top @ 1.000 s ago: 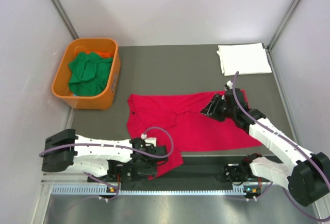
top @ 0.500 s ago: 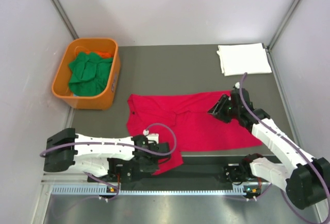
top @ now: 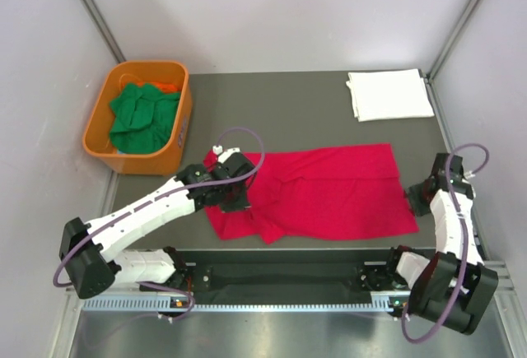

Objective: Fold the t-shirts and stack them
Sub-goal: Fold the tshirt

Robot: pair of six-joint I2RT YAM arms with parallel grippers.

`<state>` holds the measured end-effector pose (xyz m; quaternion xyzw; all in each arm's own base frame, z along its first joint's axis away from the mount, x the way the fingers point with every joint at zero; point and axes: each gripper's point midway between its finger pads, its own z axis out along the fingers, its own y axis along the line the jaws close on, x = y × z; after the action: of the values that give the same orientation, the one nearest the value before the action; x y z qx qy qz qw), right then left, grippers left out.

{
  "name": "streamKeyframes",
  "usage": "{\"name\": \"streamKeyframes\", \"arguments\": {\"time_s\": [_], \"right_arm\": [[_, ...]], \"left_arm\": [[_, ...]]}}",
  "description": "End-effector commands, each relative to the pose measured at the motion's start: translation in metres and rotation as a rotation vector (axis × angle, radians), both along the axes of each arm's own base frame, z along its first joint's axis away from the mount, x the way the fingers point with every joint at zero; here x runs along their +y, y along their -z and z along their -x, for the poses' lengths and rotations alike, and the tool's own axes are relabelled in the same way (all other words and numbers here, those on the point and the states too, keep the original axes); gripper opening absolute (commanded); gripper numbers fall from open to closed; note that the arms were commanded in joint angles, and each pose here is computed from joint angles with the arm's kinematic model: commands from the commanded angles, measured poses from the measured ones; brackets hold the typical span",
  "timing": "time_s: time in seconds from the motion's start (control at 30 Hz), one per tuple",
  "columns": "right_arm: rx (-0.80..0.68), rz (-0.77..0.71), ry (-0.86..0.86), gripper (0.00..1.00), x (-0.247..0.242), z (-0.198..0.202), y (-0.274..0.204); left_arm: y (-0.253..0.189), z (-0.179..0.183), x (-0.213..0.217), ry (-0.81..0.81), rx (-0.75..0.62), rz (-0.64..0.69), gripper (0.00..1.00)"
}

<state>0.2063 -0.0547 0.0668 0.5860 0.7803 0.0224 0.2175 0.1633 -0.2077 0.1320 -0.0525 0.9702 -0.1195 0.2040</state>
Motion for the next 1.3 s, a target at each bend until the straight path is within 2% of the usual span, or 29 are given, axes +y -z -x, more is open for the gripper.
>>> {"name": "streamKeyframes", "arguments": {"time_s": [0.0, 0.17, 0.23, 0.67, 0.77, 0.87, 0.9, 1.03, 1.27], "right_arm": [[0.096, 0.086, 0.108, 0.39, -0.029, 0.027, 0.004], [0.149, 0.093, 0.215, 0.42, -0.052, 0.058, 0.027], [0.151, 0.069, 0.199, 0.43, -0.047, 0.064, 0.037], [0.112, 0.051, 0.167, 0.43, -0.041, 0.061, 0.058], [0.115, 0.040, 0.163, 0.37, -0.041, 0.057, 0.058], [0.089, 0.046, 0.154, 0.12, -0.042, 0.053, 0.057], [0.075, 0.054, 0.145, 0.00, -0.043, 0.051, 0.055], [-0.007, 0.104, 0.096, 0.00, -0.048, 0.038, 0.038], [-0.220, 0.161, -0.018, 0.00, -0.046, -0.010, -0.008]], "left_arm": [[-0.013, -0.012, 0.010, 0.078, -0.044, -0.023, 0.00], [-0.005, -0.010, 0.005, 0.110, -0.013, 0.008, 0.00], [-0.004, -0.009, 0.005, 0.112, -0.011, 0.005, 0.00], [-0.009, -0.013, 0.011, 0.079, -0.038, -0.005, 0.00], [-0.010, -0.016, 0.012, 0.072, -0.046, -0.008, 0.00], [-0.013, -0.025, 0.010, 0.061, -0.062, -0.008, 0.00], [-0.015, -0.028, 0.009, 0.058, -0.068, -0.006, 0.00], [-0.024, -0.050, 0.014, 0.022, -0.109, -0.031, 0.00], [-0.034, -0.091, 0.029, -0.059, -0.156, -0.040, 0.00]]}}
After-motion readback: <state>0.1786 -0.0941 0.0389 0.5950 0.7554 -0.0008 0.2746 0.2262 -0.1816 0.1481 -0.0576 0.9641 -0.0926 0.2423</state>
